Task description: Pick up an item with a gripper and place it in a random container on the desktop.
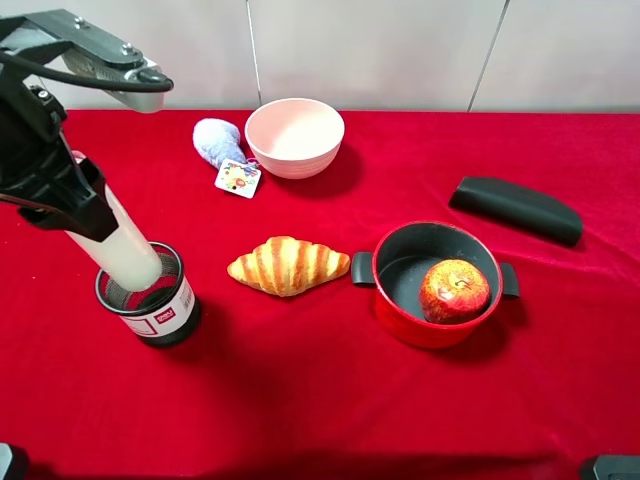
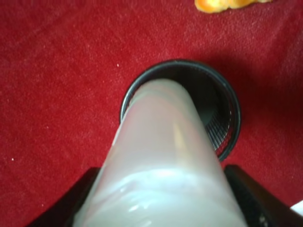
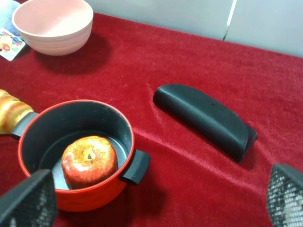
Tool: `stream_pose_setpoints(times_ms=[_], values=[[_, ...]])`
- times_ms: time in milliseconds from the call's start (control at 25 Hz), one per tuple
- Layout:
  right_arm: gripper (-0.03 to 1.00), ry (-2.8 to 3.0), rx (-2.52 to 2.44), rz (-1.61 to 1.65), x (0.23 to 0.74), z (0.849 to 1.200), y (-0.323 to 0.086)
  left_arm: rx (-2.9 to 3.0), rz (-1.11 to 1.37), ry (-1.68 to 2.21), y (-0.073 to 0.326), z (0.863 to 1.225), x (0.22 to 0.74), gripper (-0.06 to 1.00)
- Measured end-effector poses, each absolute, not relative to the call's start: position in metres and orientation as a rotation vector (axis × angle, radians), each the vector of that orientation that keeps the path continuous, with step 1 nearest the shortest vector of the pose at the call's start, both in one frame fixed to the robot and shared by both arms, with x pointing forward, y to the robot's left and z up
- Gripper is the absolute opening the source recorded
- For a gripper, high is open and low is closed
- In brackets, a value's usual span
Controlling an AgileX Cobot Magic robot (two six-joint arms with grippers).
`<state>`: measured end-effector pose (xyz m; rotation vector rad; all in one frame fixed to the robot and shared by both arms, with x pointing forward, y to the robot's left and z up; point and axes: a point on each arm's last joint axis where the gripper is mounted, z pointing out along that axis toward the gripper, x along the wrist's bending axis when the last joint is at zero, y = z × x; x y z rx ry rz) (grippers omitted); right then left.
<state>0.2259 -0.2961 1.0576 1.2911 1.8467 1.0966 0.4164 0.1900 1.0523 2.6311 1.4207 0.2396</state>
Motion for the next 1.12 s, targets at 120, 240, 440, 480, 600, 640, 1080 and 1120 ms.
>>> stream_pose_setpoints(times_ms=[120, 240, 440, 480, 600, 640, 1080, 1120], values=[[0.69, 1.847, 1.291, 1.097, 0.226, 1.058, -0.296, 2.613, 0.255, 1.409, 0.189, 1.053, 0.418, 0.51], [0.69, 1.847, 1.291, 1.097, 0.226, 1.058, -0.296, 2.603, 0.262, 1.402, 0.188, 1.053, 0.419, 0.51], [0.69, 1.847, 1.291, 1.097, 0.226, 1.058, -0.296, 2.600, 0.266, 1.400, 0.188, 1.052, 0.419, 0.51], [0.69, 1.847, 1.291, 1.097, 0.226, 1.058, -0.296, 2.600, 0.266, 1.400, 0.188, 1.052, 0.419, 0.51], [0.69, 1.847, 1.291, 1.097, 0.226, 1.058, -0.296, 2.600, 0.266, 1.400, 0.188, 1.052, 0.419, 0.51], [0.69, 1.847, 1.291, 1.097, 0.226, 1.058, -0.296, 2.600, 0.266, 1.400, 0.188, 1.052, 0.419, 0.51], [0.69, 1.847, 1.291, 1.097, 0.226, 1.058, -0.296, 2.588, 0.258, 1.409, 0.190, 1.031, 0.416, 0.51], [0.69, 1.847, 1.291, 1.097, 0.226, 1.058, -0.296, 2.587, 0.258, 1.407, 0.190, 1.028, 0.416, 0.51]])
